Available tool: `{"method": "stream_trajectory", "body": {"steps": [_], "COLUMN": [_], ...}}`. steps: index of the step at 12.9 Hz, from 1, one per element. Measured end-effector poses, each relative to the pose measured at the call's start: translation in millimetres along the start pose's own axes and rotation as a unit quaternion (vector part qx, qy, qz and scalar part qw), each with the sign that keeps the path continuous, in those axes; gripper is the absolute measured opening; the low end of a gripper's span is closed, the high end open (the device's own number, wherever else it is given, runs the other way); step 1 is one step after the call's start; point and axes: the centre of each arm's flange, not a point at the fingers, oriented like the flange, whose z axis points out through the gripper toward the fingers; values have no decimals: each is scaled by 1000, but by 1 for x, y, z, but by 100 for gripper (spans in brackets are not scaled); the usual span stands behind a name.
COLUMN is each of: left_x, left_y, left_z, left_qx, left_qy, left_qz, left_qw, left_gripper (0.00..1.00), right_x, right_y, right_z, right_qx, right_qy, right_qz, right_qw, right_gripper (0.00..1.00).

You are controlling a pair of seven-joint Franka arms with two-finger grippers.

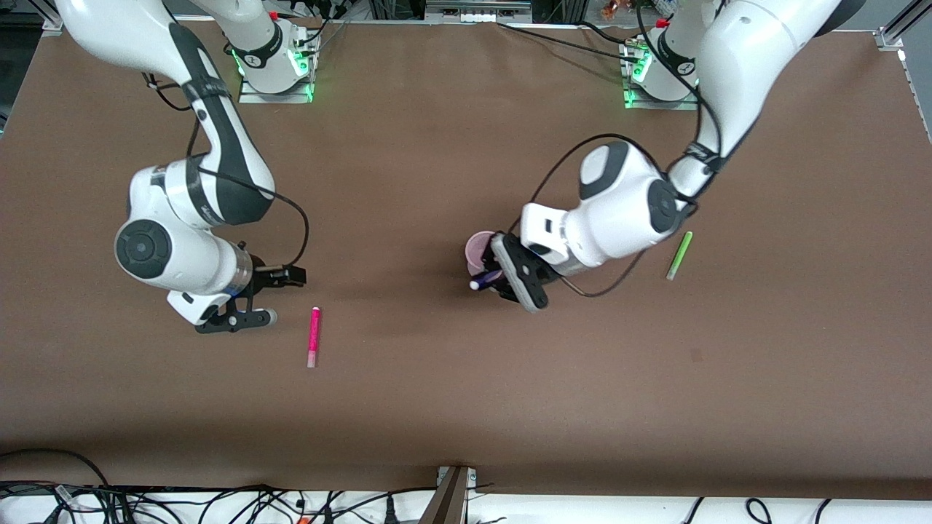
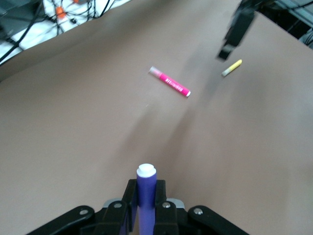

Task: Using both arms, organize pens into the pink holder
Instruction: 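Hold the blue marker over the holder while the right gripper grasps pink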

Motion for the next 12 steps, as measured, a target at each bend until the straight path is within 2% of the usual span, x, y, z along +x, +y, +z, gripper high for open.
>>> {"method": "stream_trajectory", "body": {"steps": [3, 5, 6, 7, 9, 10, 11, 12], "left_x": [-24, -34, -39, -43, -47, -48, -50, -54], "left_y": [35, 38, 38, 39, 38, 37, 37, 37], "left_z": [28, 34, 37, 38, 40, 40, 41, 42], "left_qx": [-11, -5, -1, 1, 1, 1, 1, 0], "left_qy": [-1, 0, 2, 2, 0, -1, -3, -7], "left_qz": [-6, -7, -8, -7, -7, -7, -8, -7], "left_qw": [1000, 1000, 1000, 1000, 1000, 1000, 1000, 1000], "left_gripper": [18, 18, 18, 18, 18, 18, 18, 18], "right_x": [12, 17, 19, 21, 24, 24, 24, 24], "right_y": [-14, -12, -10, -9, -6, -5, -4, -4], "right_z": [57, 87, 98, 106, 118, 122, 123, 124], "right_qx": [2, 3, 3, 4, 5, 4, 4, 4], "right_qy": [14, 17, 20, 25, 33, 33, 32, 32], "right_qz": [28, 39, 42, 44, 46, 47, 48, 48], "right_qw": [999, 999, 999, 999, 998, 998, 998, 998], "right_gripper": [98, 97, 92, 92, 76, 72, 62, 61]}}
